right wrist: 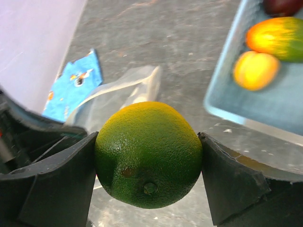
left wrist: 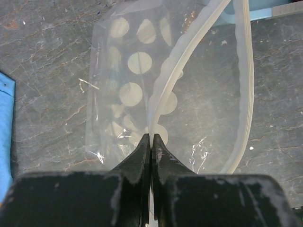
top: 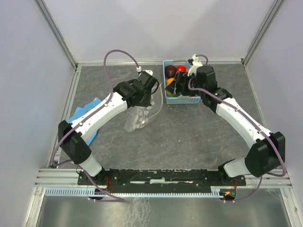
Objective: Place the food in the zip-top bag and seal the zipper
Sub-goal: Place the fake fruit in the zipper food storage bag.
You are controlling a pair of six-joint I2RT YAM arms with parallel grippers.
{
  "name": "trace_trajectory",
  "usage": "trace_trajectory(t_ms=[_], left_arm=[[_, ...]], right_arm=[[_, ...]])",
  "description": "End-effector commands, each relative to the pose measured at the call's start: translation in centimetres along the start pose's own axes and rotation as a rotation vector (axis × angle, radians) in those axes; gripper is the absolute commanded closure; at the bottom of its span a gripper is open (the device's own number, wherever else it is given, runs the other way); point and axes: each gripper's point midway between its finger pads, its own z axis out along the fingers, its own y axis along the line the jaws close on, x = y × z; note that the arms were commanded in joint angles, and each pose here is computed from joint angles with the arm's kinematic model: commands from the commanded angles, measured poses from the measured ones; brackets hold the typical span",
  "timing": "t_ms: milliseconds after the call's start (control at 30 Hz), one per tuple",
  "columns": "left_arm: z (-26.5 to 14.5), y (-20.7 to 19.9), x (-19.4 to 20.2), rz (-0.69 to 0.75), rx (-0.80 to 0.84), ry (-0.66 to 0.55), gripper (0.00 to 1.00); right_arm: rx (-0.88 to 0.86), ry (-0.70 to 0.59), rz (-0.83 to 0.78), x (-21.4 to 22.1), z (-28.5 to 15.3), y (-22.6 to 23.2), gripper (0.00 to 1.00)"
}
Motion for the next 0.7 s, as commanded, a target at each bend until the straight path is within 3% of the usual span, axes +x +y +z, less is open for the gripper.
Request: trace_trajectory(t_ms=[0, 333, 667], left_arm=[[-2.0, -0.9, -1.8, -0.010, 0.085, -0.075, 0.97], [-2.6, -2.3, -1.5, -0.032, 0.175, -0.070, 0.97], [-3.0, -3.0, -1.1, -0.052, 0.228, -0.062, 0.97]], right_arm=[[-0.225, -0.147, 0.009, -2.0, -1.5, 6.0, 0.28], [-0.381, -0.175, 0.016, 1.8, -0.3, 9.2, 0.27], [-0.333, -0.069, 0.000, 6.7, 2.2, 7.5, 0.24]])
